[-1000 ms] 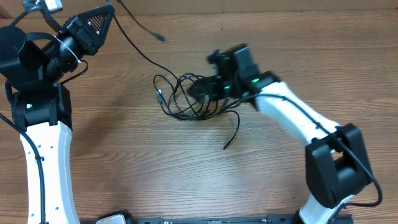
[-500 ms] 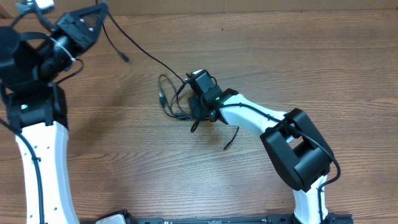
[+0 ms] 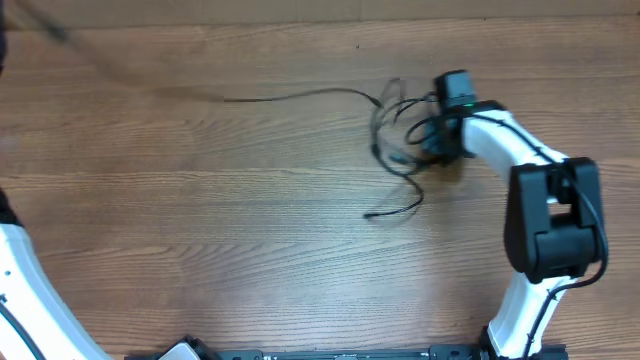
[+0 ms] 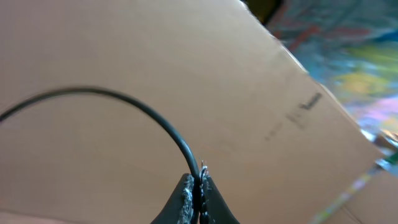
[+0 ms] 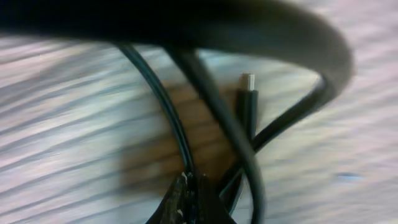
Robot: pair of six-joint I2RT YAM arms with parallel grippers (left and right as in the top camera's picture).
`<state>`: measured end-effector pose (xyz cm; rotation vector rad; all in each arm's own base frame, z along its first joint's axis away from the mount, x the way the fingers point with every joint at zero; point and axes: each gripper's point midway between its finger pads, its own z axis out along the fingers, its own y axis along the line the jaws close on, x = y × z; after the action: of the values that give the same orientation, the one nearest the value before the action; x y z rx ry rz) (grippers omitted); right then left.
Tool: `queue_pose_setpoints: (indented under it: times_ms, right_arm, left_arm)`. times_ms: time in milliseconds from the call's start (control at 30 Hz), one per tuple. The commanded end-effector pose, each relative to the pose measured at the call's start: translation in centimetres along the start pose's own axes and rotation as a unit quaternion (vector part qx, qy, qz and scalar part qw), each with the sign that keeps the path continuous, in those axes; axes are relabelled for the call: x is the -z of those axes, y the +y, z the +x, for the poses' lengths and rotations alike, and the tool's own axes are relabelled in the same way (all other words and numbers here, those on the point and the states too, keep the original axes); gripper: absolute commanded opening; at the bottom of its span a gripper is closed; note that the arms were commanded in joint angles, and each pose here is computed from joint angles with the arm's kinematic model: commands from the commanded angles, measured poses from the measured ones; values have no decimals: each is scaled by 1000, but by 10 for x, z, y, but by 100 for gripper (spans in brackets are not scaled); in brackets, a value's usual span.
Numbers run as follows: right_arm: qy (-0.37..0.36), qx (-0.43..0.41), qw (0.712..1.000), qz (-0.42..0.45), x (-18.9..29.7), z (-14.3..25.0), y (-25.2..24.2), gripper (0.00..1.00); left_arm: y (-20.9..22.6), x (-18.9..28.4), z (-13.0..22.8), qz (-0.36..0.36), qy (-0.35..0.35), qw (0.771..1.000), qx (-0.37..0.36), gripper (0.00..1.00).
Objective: Untangle cables
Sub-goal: 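Drag the cable pile right with the right gripper, left arm pulling away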
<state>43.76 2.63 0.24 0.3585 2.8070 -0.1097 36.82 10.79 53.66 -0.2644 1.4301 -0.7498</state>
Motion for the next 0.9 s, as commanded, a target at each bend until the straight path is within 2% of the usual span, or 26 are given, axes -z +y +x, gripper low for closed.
queue_pose_setpoints:
  times_ms: [0, 67, 133, 233, 300, 433, 500, 533, 600, 700, 800, 867]
  right_arm:
    - [43, -43, 998, -20, -4, 12, -19, 4]
    - [58, -53, 996, -32, -3, 16, -22, 5]
    - [68, -57, 996, -33, -1, 19, -25, 12]
    - [74, -61, 995, -31, 13, 12, -26, 38]
    - [65, -62, 995, -36, 29, -4, -24, 52]
    - [38, -65, 992, -100, 81, -49, 0, 66]
    - [20, -65, 988, -141, 111, -69, 14, 84]
    - [10, -66, 984, -163, 126, -79, 21, 89]
    - [-7, -73, 977, -199, 149, -94, 32, 94]
    - [-17, -76, 966, -247, 172, -104, 50, 97]
    - [-14, -70, 960, -271, 178, -103, 61, 100]
    - [-17, -65, 958, -277, 180, -104, 66, 100]
  left_arm:
    - [26, 8, -6, -47, -5, 998, -35, 4]
    - [43, 6, 4, -64, 14, 997, -39, 4]
    - [60, 4, 13, -82, 31, 995, -43, 4]
    - [87, 2, 33, -108, 65, 991, -39, 4]
    - [104, 3, 49, -127, 93, 987, -33, 4]
    - [122, 13, 79, -156, 147, 976, -22, 4]
    - [124, 19, 90, -164, 167, 972, -15, 4]
    - [126, 22, 96, -172, 176, 969, -10, 4]
    - [135, 31, 106, -213, 191, 958, 2, 4]
    - [161, 54, 120, -325, 210, 922, 7, 4]
    - [169, 67, 132, -376, 235, 896, -9, 4]
    - [165, 69, 139, -382, 250, 890, -19, 4]
